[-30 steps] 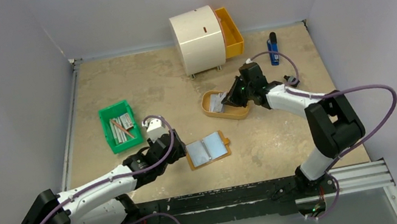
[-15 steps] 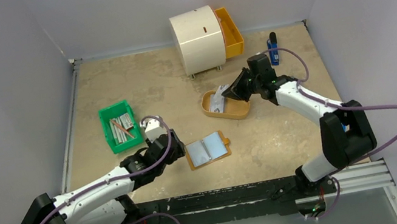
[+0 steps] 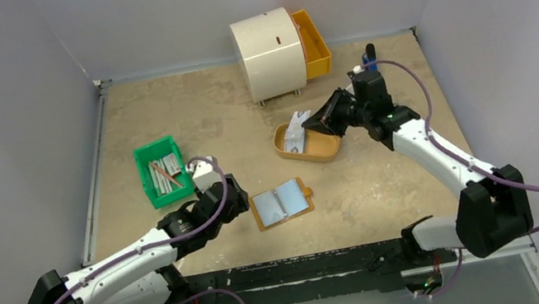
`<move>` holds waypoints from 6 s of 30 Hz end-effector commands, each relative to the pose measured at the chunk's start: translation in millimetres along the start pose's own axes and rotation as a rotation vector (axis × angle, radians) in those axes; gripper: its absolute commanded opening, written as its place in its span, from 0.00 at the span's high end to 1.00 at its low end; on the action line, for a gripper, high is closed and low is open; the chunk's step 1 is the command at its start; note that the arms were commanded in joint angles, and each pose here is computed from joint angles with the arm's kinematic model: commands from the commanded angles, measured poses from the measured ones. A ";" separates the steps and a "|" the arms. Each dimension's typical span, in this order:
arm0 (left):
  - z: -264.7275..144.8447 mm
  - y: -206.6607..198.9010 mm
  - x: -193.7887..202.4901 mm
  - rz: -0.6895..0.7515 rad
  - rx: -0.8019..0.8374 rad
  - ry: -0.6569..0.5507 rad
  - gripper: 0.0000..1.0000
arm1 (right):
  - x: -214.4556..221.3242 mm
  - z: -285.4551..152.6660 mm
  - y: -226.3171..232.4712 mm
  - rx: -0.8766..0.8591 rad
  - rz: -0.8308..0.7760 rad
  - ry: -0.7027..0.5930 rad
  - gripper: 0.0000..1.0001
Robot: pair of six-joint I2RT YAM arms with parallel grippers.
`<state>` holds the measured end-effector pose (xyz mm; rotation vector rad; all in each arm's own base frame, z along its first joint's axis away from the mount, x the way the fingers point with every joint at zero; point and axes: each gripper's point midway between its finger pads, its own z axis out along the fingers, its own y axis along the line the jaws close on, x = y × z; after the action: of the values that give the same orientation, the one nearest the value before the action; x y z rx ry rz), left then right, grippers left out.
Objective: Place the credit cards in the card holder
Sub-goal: Pick up the credit card from the storage box, then insert the credit card into the card holder.
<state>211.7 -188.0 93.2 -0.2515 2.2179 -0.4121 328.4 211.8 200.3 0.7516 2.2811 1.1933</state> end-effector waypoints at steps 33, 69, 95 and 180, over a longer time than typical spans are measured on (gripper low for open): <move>47.3 16.7 57.5 -0.068 -0.012 0.223 0.75 | 118.4 2.6 -81.6 -0.111 -0.732 0.406 1.00; 56.1 23.7 55.5 -0.015 -0.060 0.226 0.76 | 147.6 26.1 -117.5 -0.077 -0.455 0.551 1.00; 54.7 29.6 64.8 -0.033 -0.044 0.232 0.77 | 152.2 34.0 -123.5 -0.058 -0.386 0.577 1.00; 49.0 20.0 80.7 -0.115 0.053 0.244 0.82 | 185.5 74.7 -114.4 0.052 -0.348 0.472 1.00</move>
<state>221.8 -216.6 21.7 -0.3273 2.3311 -0.6453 197.0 315.8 30.1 0.1117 2.7149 1.2700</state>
